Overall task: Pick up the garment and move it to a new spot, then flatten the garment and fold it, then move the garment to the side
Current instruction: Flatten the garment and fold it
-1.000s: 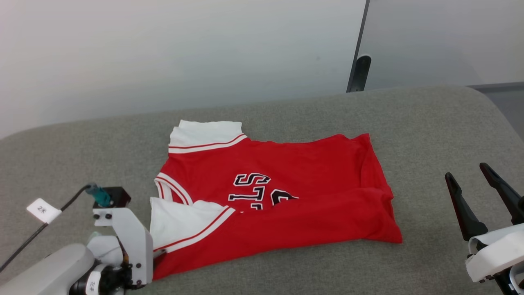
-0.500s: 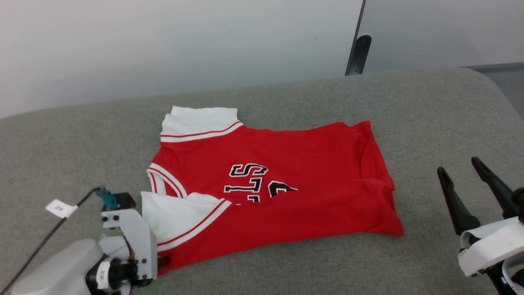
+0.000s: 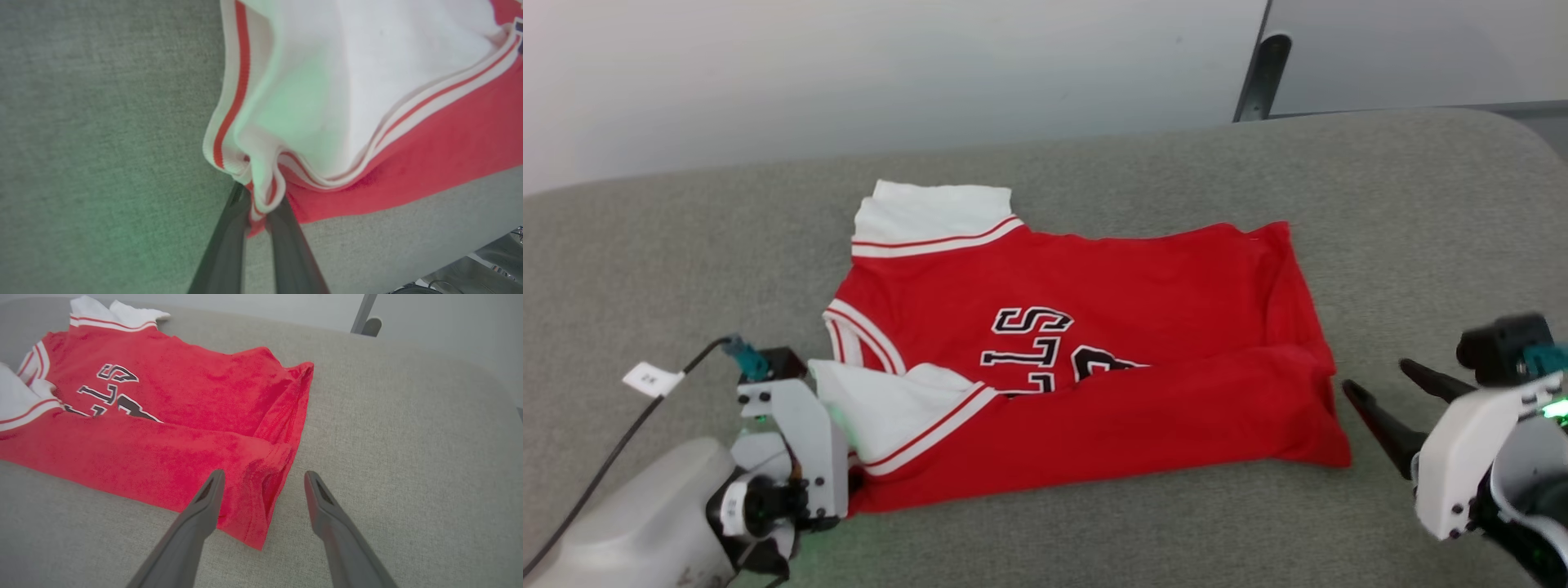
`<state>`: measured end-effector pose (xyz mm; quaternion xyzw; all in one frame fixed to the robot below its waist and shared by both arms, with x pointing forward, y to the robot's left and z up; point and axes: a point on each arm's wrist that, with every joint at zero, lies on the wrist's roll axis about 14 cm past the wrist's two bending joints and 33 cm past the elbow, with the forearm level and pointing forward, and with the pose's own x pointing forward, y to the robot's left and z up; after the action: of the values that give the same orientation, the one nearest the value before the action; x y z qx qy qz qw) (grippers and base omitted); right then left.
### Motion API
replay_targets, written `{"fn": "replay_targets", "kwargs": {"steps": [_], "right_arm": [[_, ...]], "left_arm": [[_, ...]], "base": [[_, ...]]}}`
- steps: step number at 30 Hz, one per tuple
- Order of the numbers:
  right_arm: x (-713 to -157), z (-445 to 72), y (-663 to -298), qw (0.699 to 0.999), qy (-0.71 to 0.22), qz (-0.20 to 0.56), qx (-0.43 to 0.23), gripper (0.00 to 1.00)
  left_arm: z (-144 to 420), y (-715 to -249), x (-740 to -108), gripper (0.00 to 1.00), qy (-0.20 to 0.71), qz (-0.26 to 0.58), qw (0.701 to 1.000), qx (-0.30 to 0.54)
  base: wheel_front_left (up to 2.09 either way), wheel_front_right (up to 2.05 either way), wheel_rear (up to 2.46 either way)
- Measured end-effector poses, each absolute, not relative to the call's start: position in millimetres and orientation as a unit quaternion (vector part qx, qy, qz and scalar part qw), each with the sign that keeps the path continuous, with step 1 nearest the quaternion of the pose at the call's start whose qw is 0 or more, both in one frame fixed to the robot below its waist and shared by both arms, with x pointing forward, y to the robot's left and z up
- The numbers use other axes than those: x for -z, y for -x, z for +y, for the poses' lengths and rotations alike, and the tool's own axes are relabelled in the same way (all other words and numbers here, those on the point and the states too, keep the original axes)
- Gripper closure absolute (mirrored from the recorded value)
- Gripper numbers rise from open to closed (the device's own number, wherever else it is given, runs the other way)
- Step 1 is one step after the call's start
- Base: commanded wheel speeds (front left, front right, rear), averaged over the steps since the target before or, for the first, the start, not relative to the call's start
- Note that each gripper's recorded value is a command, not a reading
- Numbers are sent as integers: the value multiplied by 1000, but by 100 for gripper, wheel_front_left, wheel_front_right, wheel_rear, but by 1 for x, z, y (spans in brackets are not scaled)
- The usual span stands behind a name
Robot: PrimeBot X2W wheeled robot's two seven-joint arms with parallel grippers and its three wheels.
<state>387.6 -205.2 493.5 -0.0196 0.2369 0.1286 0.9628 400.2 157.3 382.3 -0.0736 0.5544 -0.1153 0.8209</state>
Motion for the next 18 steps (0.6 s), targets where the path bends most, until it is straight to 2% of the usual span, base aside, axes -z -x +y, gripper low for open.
{"fn": "replay_targets", "kwargs": {"steps": [10, 18], "right_arm": [[-427, -207, -388, 886, 24, 444, -129, 0], [-390, -185, -400, 853, 12, 501, -144, 0]], "left_arm": [[152, -413, -379, 100, 84, 546, 824, 126], [151, -421, -374, 100, 97, 544, 824, 128]], "base": [[0, 0, 0], [0, 0, 0]]}}
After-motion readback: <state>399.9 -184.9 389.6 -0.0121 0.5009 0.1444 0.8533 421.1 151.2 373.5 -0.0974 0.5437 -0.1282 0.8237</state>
